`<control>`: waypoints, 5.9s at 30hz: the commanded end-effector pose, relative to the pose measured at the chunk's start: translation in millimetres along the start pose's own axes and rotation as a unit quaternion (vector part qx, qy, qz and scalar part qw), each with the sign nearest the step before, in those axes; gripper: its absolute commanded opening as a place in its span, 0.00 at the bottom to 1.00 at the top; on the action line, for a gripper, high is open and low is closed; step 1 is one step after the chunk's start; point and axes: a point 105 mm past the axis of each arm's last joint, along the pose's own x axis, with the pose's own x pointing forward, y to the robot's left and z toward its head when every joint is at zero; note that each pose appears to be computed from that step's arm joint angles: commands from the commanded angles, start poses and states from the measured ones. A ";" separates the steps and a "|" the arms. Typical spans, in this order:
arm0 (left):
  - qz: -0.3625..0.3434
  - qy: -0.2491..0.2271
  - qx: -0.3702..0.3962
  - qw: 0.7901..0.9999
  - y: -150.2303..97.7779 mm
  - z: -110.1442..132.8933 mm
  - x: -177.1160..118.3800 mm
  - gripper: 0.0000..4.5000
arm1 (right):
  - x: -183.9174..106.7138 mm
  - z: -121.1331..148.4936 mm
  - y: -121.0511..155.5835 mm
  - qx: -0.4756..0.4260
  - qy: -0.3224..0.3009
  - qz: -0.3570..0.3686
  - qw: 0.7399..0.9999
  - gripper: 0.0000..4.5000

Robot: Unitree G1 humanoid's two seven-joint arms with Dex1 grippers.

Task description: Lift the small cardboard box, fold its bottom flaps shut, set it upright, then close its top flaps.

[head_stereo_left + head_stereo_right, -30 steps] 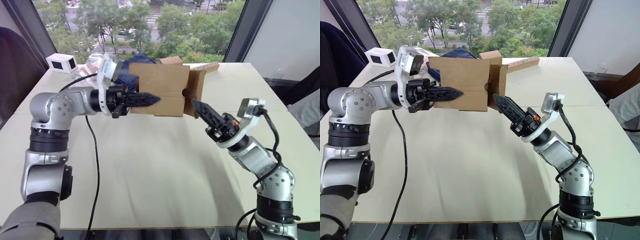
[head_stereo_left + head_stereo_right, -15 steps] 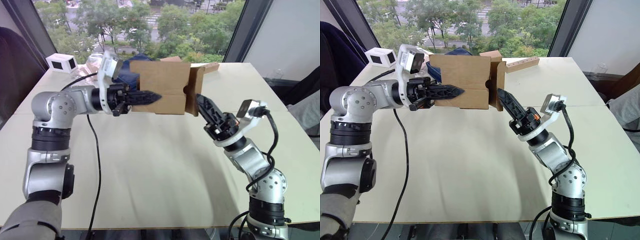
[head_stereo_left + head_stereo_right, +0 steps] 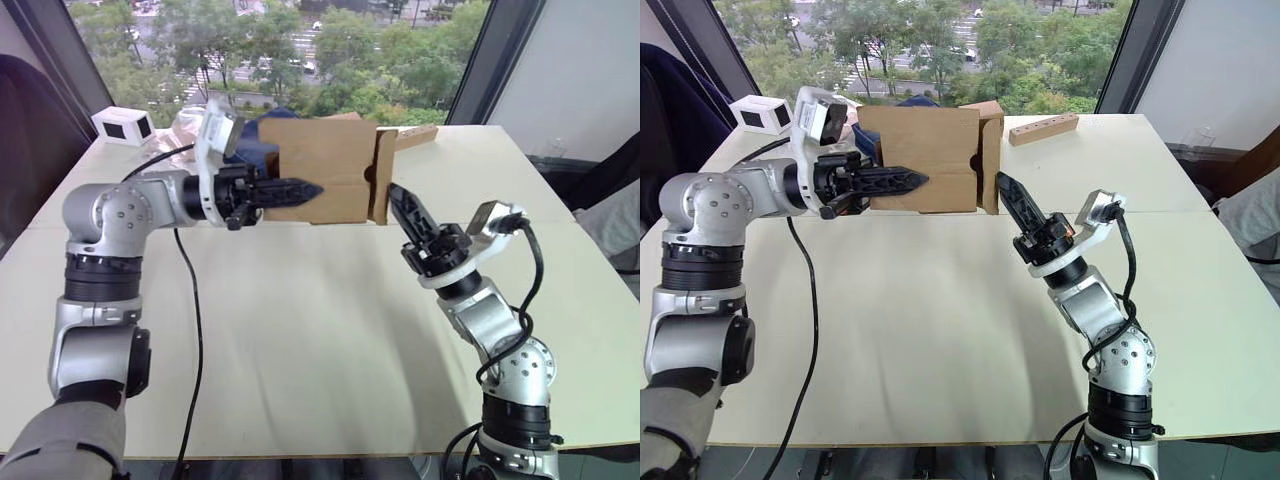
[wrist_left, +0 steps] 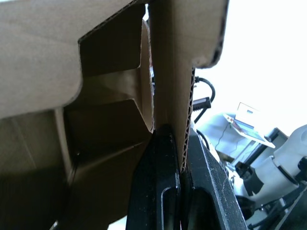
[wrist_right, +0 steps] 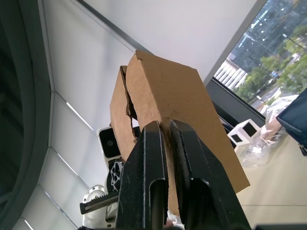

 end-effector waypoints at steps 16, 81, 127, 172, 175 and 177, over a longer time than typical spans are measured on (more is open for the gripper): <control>-0.017 -0.013 0.010 1.000 -6.2 -0.2 5.5 0.00 | 16.7 -16.1 18.9 -0.019 0.021 0.027 0.999 0.06; -0.005 0.002 -0.007 1.000 2.4 -9.1 -9.1 0.00 | 26.7 -12.4 35.6 -0.143 0.069 0.044 0.986 0.06; -0.039 0.046 -0.001 0.998 5.0 -17.2 3.4 0.00 | 22.2 -41.6 29.1 -0.154 0.147 0.039 0.976 0.03; -0.040 0.698 0.164 0.696 22.1 -107.1 49.3 0.00 | -104.0 -23.0 -4.4 -0.335 0.348 -0.152 0.862 0.03; -0.034 0.690 0.165 0.704 23.5 -109.3 59.5 0.12 | -102.6 -22.8 -7.7 -0.338 0.343 -0.156 0.863 0.00; -0.027 0.683 0.160 0.712 23.8 -107.3 64.5 0.24 | -102.2 -22.8 -8.6 -0.339 0.341 -0.158 0.863 0.00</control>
